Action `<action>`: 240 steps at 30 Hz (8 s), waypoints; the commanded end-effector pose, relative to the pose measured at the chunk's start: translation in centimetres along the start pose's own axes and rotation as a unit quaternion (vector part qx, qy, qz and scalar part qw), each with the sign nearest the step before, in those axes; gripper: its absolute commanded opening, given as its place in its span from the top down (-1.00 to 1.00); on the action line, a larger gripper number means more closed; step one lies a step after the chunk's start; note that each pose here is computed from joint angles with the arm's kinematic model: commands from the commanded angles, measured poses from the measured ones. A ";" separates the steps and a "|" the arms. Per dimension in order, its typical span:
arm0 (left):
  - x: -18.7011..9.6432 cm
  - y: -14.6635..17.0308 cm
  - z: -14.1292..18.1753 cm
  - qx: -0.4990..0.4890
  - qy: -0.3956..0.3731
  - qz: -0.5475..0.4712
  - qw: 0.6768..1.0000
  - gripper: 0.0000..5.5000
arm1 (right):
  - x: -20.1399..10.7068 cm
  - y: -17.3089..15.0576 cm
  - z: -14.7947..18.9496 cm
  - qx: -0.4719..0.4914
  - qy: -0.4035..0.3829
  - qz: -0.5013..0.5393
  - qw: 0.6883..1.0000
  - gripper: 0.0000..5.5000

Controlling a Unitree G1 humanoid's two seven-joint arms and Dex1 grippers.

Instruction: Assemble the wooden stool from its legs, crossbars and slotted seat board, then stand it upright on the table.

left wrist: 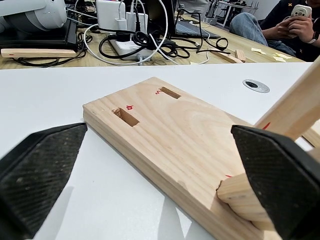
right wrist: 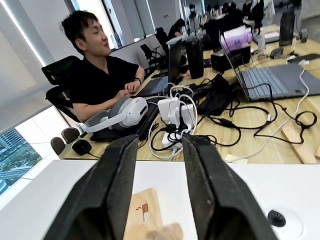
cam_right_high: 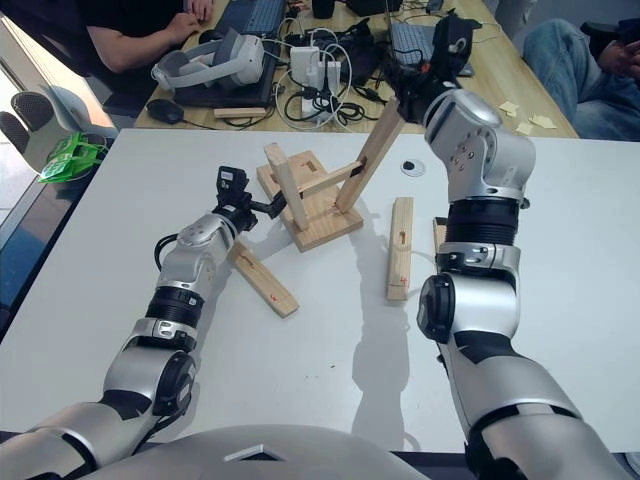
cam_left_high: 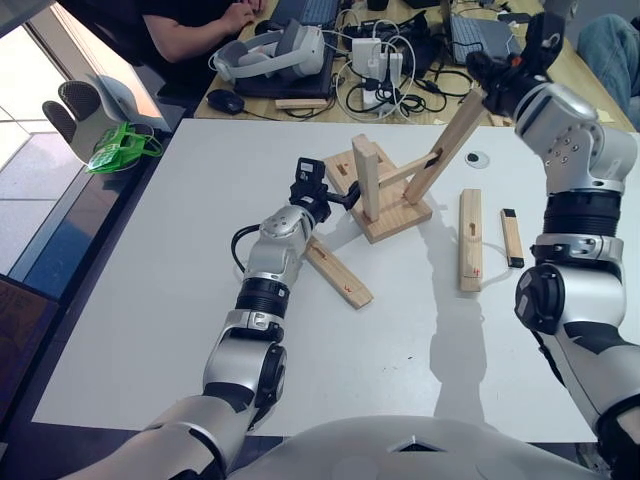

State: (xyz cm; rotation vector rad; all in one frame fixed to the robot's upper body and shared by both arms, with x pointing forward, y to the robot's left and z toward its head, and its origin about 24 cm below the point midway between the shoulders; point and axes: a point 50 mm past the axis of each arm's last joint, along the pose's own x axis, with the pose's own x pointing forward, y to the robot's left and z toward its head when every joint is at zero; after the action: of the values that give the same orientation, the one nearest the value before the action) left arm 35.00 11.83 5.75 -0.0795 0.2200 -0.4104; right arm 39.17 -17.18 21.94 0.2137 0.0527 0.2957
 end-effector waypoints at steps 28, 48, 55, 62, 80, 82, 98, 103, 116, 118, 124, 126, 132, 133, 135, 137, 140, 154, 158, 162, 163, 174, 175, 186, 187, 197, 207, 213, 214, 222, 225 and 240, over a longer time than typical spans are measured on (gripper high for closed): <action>0.1 -0.5 0.5 0.001 -0.006 -0.002 1.000 -0.96 | 1.8 0.7 -7.3 0.146 0.075 -0.026 0.986 0.20; -0.1 -0.5 0.4 0.013 -0.001 0.007 1.000 -0.96 | -7.9 -4.9 -5.3 0.098 -0.075 -0.162 0.979 0.20; -0.1 -0.8 0.6 0.023 0.000 0.001 1.000 -0.96 | -7.8 -3.3 -6.4 0.100 -0.028 -0.132 0.986 0.20; -0.6 -1.8 0.8 0.033 0.002 -0.001 0.999 -0.96 | -7.1 -2.5 -3.1 0.081 -0.104 -0.078 0.988 0.20; -0.6 -1.4 1.2 0.012 -0.020 0.064 0.998 -0.96 | -0.6 2.5 -13.4 0.129 0.248 0.013 0.960 0.20; -0.6 -1.4 1.2 0.008 -0.017 0.064 0.998 -0.96 | -1.1 3.2 -15.1 0.135 0.265 0.015 0.955 0.20; -0.5 -1.5 1.2 0.003 -0.017 0.084 0.996 -0.96 | -3.4 7.0 5.0 -0.084 -0.296 0.105 0.946 0.20; -1.2 -3.6 2.2 -0.070 -0.087 0.136 0.984 -0.96 | -3.9 10.7 2.9 -0.035 -0.225 0.218 0.949 0.20; -3.4 3.2 9.9 -0.090 -0.261 0.316 0.908 -0.96 | -8.3 18.7 0.6 0.058 -0.061 0.480 0.873 0.20; -3.7 3.6 9.0 -0.082 -0.251 0.325 0.908 -0.96 | -9.5 18.9 -1.1 -0.010 -0.023 0.504 0.863 0.20; -4.8 6.5 6.6 -0.072 -0.223 0.391 0.890 -0.96 | -11.0 17.3 -5.5 -0.033 0.090 0.494 0.864 0.20; -4.7 7.0 6.6 -0.071 -0.224 0.397 0.887 -0.96 | -10.2 16.9 -7.3 0.000 0.112 0.462 0.880 0.20; -4.3 7.4 5.1 -0.051 -0.204 0.395 0.894 -0.96 | -6.7 13.9 -11.4 -0.098 0.156 0.242 0.953 0.20; -4.2 7.4 4.9 -0.049 -0.203 0.392 0.896 -0.96 | -6.4 12.9 -11.7 -0.105 0.157 0.197 0.962 0.20; -3.9 7.3 4.8 -0.044 -0.200 0.384 0.900 -0.96 | -5.9 11.1 -11.9 -0.106 0.150 0.121 0.975 0.20; -3.7 7.2 4.8 -0.037 -0.197 0.379 0.903 -0.96 | -5.7 9.8 -11.8 -0.103 0.137 0.063 0.983 0.20; -3.3 7.0 4.6 -0.024 -0.192 0.362 0.912 -0.96 | -5.8 6.3 -11.0 -0.044 0.076 -0.081 0.993 0.20; -2.5 6.6 4.5 -0.025 -0.193 0.334 0.922 -0.96 | -1.9 -3.4 -5.9 -0.031 -0.031 -0.210 0.977 0.20; -2.5 6.5 4.5 -0.023 -0.191 0.330 0.924 -0.96 | 0.7 -2.5 -4.3 0.006 -0.017 -0.152 0.988 0.20; -2.5 6.5 4.4 -0.019 -0.188 0.329 0.925 -0.96 | 2.3 -2.1 -5.6 0.015 0.059 -0.146 0.987 0.20; -2.5 6.4 4.4 -0.018 -0.188 0.329 0.925 -0.96 | 2.4 -2.0 -6.7 0.014 0.095 -0.138 0.986 0.20; -2.2 5.9 4.3 -0.010 -0.187 0.313 0.931 -0.96 | 1.0 -1.3 -13.8 0.126 0.260 -0.080 0.954 0.20; -2.2 5.7 4.3 -0.008 -0.188 0.309 0.932 -0.96 | 1.0 -0.9 -13.8 0.131 0.265 -0.070 0.953 0.20; -2.1 5.8 4.2 -0.010 -0.189 0.314 0.931 -0.96 | 0.5 2.0 -14.3 0.154 0.299 -0.020 0.941 0.20; -2.1 5.8 4.2 -0.011 -0.189 0.315 0.930 -0.96 | 0.4 2.3 -14.4 0.155 0.303 -0.015 0.940 0.20; -1.9 5.8 4.2 -0.016 -0.190 0.317 0.929 -0.96 | 1.1 2.4 -9.5 0.009 0.161 -0.046 0.986 0.20; -1.8 5.7 4.1 -0.015 -0.189 0.317 0.929 -0.96 | 0.7 1.0 13.9 -0.126 -0.233 -0.130 0.955 0.20; -1.8 5.5 4.2 -0.016 -0.191 0.313 0.930 -0.96 | 2.7 -2.9 -4.9 0.051 0.128 -0.127 0.982 0.20; -1.8 5.5 4.2 -0.016 -0.191 0.313 0.930 -0.96 | 2.3 -3.3 -6.4 0.054 0.148 -0.132 0.979 0.20; -1.7 5.4 4.1 -0.014 -0.186 0.311 0.932 -0.96 | 2.4 -3.5 -3.1 0.027 0.054 -0.130 0.990 0.20; -1.6 5.5 4.0 -0.013 -0.183 0.310 0.933 -0.96 | 2.6 -2.5 -0.9 -0.007 0.001 -0.123 0.992 0.20; -2.3 6.1 3.5 -0.011 -0.183 0.318 0.930 -0.96 | -10.3 -0.2 -6.8 -0.106 -0.003 -0.141 0.984 0.20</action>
State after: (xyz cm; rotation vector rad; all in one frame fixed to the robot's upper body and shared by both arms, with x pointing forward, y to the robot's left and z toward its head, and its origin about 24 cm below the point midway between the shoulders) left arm 36.23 17.84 8.81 -0.1109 -0.1226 0.2462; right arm 32.14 -16.45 18.33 0.0276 -0.0731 0.1485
